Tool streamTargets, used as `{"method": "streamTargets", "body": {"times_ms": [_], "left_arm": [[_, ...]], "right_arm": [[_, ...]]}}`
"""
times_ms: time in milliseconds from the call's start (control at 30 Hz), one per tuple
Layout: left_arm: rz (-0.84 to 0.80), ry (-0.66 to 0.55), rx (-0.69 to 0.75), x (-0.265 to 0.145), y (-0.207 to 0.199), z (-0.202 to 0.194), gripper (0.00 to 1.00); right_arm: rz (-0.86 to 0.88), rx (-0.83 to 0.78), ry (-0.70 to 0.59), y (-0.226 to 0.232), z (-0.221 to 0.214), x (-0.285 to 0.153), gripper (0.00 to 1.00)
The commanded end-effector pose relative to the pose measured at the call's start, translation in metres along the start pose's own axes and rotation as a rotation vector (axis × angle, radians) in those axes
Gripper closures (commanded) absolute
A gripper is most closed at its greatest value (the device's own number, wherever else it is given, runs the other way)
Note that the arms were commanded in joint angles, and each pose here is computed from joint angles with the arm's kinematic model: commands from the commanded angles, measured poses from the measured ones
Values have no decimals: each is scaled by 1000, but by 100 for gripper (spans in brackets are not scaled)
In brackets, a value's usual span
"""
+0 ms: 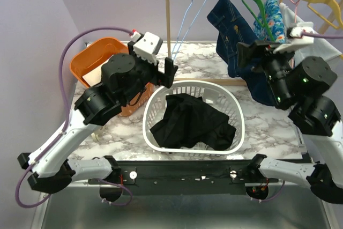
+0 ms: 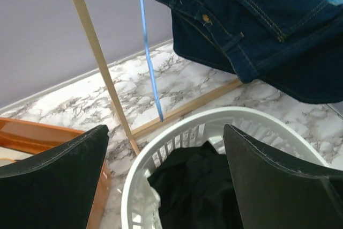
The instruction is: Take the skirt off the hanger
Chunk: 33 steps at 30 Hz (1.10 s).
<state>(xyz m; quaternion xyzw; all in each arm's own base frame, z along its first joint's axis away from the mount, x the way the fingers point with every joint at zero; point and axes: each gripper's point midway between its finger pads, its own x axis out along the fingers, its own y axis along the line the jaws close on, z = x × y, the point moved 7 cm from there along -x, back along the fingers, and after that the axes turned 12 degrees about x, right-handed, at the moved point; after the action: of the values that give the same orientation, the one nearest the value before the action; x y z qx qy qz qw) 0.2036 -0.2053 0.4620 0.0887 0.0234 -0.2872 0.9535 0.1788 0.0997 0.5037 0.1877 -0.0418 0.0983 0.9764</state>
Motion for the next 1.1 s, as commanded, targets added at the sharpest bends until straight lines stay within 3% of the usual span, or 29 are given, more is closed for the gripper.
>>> {"method": "streamTargets", "body": {"times_ms": [0, 33, 67, 233, 533, 900, 1067], "left_arm": [[-86, -82, 18, -25, -1, -8, 1], [-108, -88, 26, -33, -2, -15, 1], [-128, -93, 34, -36, -3, -19, 1], [-200, -90, 92, -48, -8, -46, 1], [-220, -155, 99, -58, -12, -78, 1], [-231, -137, 130, -53, -15, -91, 1], [-226, -138, 134, -53, -15, -92, 1]], "right_arm": [[-94, -199, -27, -1, 37, 20, 7], [-119, -197, -30, -7, 47, 24, 8], [-74, -213, 91, -2, 27, 43, 8], [-139, -219, 157, -19, 43, 66, 9], [-71, -155, 306, -50, 17, 109, 23], [-177, -295, 265, -77, 7, 136, 25], [-148, -302, 247, -73, 11, 131, 25]]}}
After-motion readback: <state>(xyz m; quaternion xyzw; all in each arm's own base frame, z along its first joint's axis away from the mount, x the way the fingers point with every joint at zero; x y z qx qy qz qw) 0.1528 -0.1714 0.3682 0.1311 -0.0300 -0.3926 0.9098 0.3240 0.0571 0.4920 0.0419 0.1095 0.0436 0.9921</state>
